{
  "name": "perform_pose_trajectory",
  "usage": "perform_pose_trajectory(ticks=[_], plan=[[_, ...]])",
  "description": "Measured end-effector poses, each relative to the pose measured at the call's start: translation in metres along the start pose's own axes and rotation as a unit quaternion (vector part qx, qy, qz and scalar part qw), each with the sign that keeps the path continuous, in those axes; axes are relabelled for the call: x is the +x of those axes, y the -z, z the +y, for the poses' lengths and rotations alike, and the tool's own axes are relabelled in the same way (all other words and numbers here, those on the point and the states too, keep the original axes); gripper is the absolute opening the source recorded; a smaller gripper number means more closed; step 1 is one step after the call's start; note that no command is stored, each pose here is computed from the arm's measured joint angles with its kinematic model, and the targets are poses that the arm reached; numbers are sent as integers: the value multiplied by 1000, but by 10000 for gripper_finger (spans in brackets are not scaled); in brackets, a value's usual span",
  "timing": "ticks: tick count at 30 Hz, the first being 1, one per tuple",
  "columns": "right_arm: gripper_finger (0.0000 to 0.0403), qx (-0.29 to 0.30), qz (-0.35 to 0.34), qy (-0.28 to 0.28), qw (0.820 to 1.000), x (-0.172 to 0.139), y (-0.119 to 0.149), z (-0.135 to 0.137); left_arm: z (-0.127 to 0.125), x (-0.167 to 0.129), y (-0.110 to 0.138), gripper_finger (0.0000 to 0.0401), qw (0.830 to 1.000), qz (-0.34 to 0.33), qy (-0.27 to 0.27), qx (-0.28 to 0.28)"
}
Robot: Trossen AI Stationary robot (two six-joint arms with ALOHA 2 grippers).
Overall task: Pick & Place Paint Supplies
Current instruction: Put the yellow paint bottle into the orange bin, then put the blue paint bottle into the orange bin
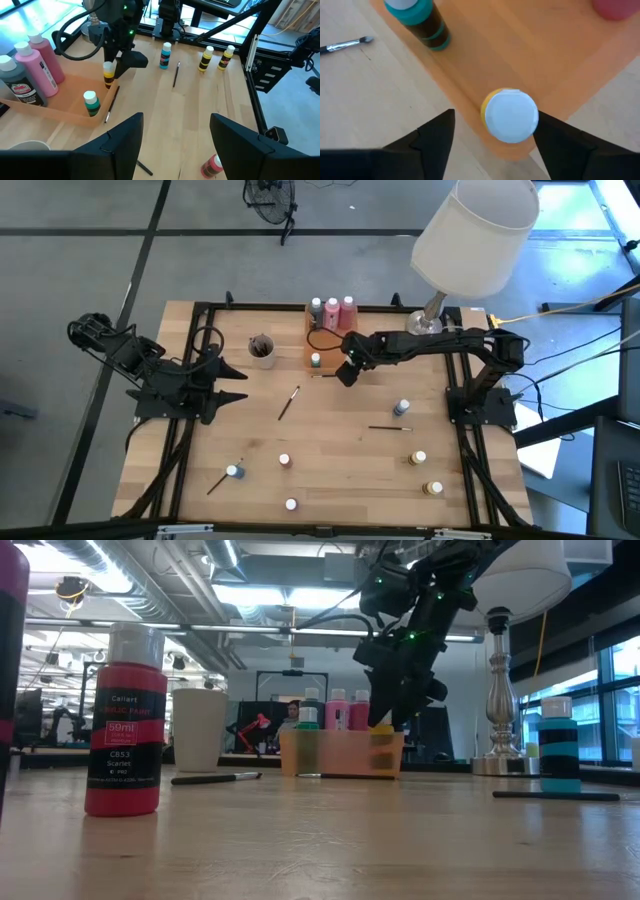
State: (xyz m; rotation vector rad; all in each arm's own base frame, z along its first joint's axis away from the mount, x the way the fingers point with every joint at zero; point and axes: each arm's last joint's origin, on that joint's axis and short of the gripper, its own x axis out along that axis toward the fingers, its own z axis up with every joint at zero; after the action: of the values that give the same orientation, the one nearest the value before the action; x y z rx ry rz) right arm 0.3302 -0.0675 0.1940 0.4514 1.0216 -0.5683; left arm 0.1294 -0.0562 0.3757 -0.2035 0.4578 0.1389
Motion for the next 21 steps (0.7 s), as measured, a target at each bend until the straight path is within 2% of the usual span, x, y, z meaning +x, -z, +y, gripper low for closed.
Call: perform_pose_trajectory(ticks=[7, 16, 21], plan=[[277, -4, 7, 5, 1000, -4, -2, 1, 0, 0, 0, 226, 1000, 0, 0, 0], [277, -42, 11, 12, 999, -31, -21, 11, 0, 0, 0, 226, 1000, 0, 0, 4], [278, -62, 24, 51, 996, -50, -24, 15, 0, 0, 0, 226, 1000, 2, 0, 5]])
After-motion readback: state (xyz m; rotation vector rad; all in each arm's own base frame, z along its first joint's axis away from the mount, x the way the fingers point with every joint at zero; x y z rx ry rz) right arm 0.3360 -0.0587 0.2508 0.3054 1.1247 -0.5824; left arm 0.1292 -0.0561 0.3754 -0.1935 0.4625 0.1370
